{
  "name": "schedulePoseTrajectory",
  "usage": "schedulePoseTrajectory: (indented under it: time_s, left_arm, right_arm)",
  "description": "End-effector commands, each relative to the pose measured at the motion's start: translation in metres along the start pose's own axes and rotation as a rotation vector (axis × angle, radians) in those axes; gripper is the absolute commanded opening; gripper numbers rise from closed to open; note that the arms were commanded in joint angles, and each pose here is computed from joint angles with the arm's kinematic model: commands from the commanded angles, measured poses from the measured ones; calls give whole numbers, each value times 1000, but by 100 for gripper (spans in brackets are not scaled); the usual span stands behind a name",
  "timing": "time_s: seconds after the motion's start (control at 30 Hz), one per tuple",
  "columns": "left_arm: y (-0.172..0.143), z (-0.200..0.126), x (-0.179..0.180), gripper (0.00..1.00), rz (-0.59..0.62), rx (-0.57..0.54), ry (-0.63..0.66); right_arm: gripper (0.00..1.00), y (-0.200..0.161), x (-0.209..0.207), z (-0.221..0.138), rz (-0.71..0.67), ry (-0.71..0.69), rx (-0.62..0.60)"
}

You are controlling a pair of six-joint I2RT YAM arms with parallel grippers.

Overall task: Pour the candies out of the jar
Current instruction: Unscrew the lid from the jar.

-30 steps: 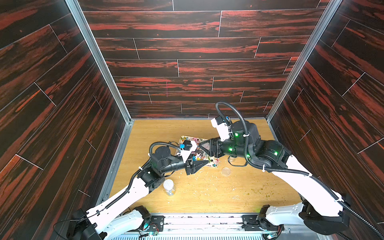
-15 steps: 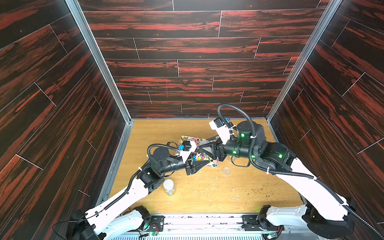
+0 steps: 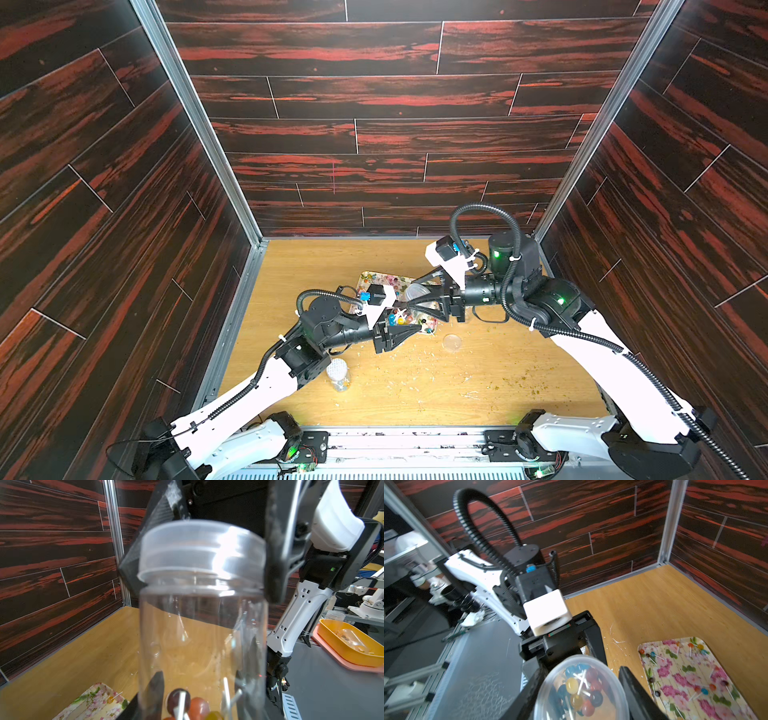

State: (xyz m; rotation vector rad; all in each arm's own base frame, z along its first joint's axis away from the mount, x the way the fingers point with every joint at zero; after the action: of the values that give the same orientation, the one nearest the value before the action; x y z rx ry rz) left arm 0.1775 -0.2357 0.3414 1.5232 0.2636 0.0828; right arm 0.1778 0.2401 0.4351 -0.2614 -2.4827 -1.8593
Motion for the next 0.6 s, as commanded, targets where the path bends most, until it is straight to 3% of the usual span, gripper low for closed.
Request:
schedulePoseTrajectory:
  time_s: [0.0, 0.17, 0.33, 0.57]
  left_arm:
    - [16, -12, 0, 44, 9, -56, 18]
    - [17, -11, 0, 44, 11, -60, 19]
    - [16, -11, 1, 44, 14, -58, 23]
    - [15, -10, 2, 44, 13, -54, 27]
  right_arm:
    - [53, 10, -10, -20, -191, -49, -42]
    - [59, 8, -16, -12, -177, -26, -5]
    - [83, 9, -18, -14, -155, -55, -3]
    - [97, 11, -12, -21, -126, -67, -13]
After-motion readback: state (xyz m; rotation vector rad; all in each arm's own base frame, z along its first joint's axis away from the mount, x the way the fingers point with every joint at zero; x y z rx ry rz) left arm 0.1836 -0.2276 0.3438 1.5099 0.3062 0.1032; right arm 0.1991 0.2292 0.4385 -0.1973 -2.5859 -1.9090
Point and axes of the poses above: each gripper's point midway between its finger pads, its own z axis out along the fingers, its own x axis along the line the jaws close on, y = z × x, the point moved 7 cm from there along -z, back along the fingers, and after that the axes turned 3 degrees about -z, right-handed, at the moved point
